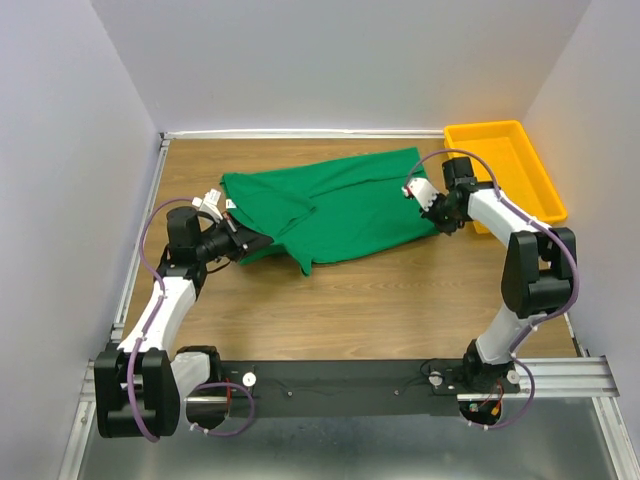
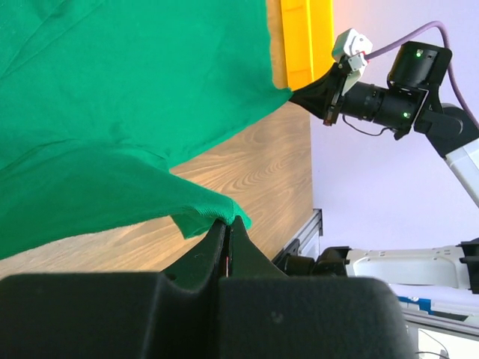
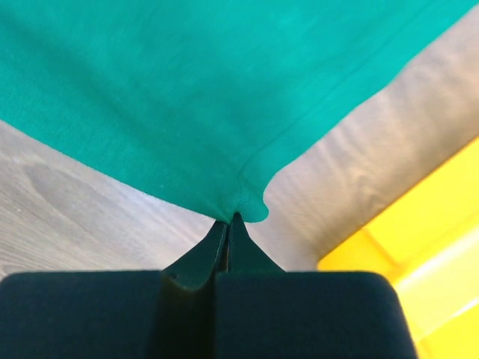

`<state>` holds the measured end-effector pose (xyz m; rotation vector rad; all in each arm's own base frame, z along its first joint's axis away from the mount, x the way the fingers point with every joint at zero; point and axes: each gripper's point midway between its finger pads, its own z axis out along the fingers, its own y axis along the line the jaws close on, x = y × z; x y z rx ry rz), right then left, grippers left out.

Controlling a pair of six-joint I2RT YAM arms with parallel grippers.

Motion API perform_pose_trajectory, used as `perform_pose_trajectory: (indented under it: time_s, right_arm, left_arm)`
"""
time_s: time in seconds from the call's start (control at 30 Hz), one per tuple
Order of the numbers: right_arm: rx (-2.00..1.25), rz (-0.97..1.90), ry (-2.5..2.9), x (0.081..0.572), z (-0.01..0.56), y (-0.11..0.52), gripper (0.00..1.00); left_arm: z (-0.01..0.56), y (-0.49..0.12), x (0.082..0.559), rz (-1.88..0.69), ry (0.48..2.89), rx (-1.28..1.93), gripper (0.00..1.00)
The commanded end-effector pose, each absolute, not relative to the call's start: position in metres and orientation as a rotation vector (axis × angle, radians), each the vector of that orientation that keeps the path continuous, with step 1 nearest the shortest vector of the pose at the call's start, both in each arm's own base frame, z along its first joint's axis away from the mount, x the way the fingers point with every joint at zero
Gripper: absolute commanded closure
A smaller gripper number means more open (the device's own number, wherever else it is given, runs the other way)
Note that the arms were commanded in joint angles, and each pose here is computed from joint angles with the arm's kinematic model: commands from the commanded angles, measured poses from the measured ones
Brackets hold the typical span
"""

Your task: Fold and stack the t-shirts

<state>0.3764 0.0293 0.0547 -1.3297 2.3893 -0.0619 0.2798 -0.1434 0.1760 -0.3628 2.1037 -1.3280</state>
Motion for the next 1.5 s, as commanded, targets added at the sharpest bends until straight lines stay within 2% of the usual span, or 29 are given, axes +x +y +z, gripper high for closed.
perform_pose_trajectory:
  time_s: [0.0,0.33,0.7,1.13,1.47]
  right_arm:
    - [-1.258,-0.045,2.333,0.394,0.079,0.036,1.0]
    - [-1.218,-0.072,2.335,0.419,0.084,0.035,0.99]
    - [-1.14,-0.053,2.348,0.464,0.078,0.042,0.99]
    - [-1.096,-0.066,2.357,0.494,0.072,0.044,1.0]
    - [-1.087,-0.052,2.37,0.499,0.065,0.045,0.99]
  left_arm:
    - [0.199,-0.144,0.286,-1.36,2.046,-0.319,1.0]
    - [0.217,-0.142,0.305,-1.364,1.978,-0.329,1.0]
    - [0.224,-0.128,0.357,-1.298,1.94,-0.368,1.0]
    - [0.202,-0.121,0.416,-1.275,1.984,-0.391,1.0]
    - [0.192,-0.119,0.433,-1.265,2.006,-0.398,1.0]
